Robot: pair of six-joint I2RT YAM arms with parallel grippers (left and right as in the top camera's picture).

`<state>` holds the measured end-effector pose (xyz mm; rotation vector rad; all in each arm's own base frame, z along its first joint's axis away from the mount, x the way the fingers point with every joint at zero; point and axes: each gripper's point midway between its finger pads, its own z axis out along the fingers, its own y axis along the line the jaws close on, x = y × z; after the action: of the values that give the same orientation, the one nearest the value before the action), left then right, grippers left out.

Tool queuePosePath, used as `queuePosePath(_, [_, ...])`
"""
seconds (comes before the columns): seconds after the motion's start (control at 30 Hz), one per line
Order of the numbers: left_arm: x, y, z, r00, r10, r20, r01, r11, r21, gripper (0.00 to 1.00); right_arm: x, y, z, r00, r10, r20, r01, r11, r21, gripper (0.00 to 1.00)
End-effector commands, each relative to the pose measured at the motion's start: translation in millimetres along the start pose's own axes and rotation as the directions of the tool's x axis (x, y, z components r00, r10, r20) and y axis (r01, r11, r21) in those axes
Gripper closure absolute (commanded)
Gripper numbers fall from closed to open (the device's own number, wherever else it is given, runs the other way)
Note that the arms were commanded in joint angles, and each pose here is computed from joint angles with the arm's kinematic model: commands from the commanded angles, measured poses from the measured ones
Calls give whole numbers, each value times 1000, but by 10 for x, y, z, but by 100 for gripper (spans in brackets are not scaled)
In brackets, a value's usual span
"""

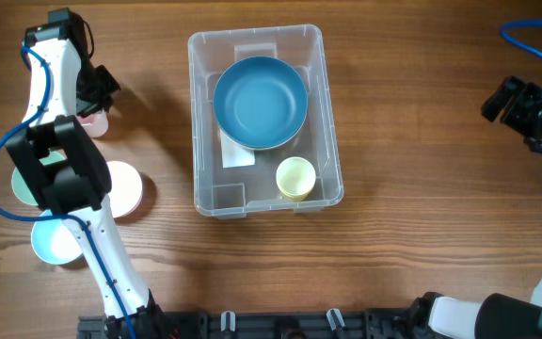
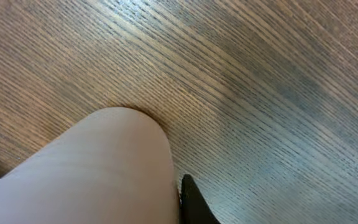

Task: Pack container
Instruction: 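Grasp the pink cup with the left gripper, then place the pink cup into the stacked cups in the bin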

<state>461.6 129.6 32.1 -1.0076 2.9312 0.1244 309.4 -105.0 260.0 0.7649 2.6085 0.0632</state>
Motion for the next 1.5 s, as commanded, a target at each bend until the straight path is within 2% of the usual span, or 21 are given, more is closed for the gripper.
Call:
queuePosePath(0.0, [-35, -40, -319, 998, 7, 59, -9, 1000, 30, 96, 10, 22, -32, 1000, -11, 8, 11, 1000, -14, 0])
queuePosePath(0.07, [51, -139, -1035, 985, 30, 170, -44, 996, 82, 96, 11, 22, -32, 1000, -11, 8, 11, 1000, -14, 0])
queuePosePath(0.17, [312, -279, -1622, 966, 76, 246, -107, 987, 118, 96, 13, 22, -32, 1000, -11, 7, 11, 1000, -14, 0])
queuePosePath(0.33, [1328, -764, -2612, 902, 235, 361, -320, 927, 195, 96, 25, 20, -32, 1000, -10, 2, 10, 1000, -13, 0])
queuePosePath(0.4, [1909, -1082, -2885, 862, 316, 395, -429, 871, 240, 96, 32, 22, -32, 1000, -10, -1, 10, 1000, -14, 0])
queuePosePath(0.53, [2937, -1643, -2975, 785, 481, 390, -599, 749, 283, 96, 52, 40, -32, 1000, -10, -10, 10, 1000, -26, 0])
queuePosePath(0.63, [3514, -1884, -2865, 737, 574, 356, -670, 687, 280, 96, 54, 39, -32, 1000, -9, -11, 9, 1000, -26, 0])
queuePosePath(0.7, [3776, -1956, -2733, 705, 632, 323, -707, 660, 253, 96, 55, 39, -32, 1000, -9, -11, 9, 1000, -26, 0])
queuePosePath(0.9, [4067, -1941, -2339, 693, 698, 179, -721, 669, 183, 96, 62, 38, -33, 1000, -9, -14, 9, 1000, -25, 0])
queuePosePath(1.07, [4135, -1898, -1949, 688, 722, 78, -725, 677, 125, 96, 62, 38, -33, 1000, -9, -14, 9, 1000, -25, 0])
queuePosePath(1.37, [4160, -2007, -1553, 683, 727, 72, -729, 672, 127, 96, 67, 37, -33, 1000, -10, -16, 9, 1000, -25, 0])
queuePosePath(1.47, [4153, -2083, -1551, 662, 743, 99, -748, 648, 144, 96, 67, 37, -33, 1000, -10, -16, 9, 1000, -25, 0])
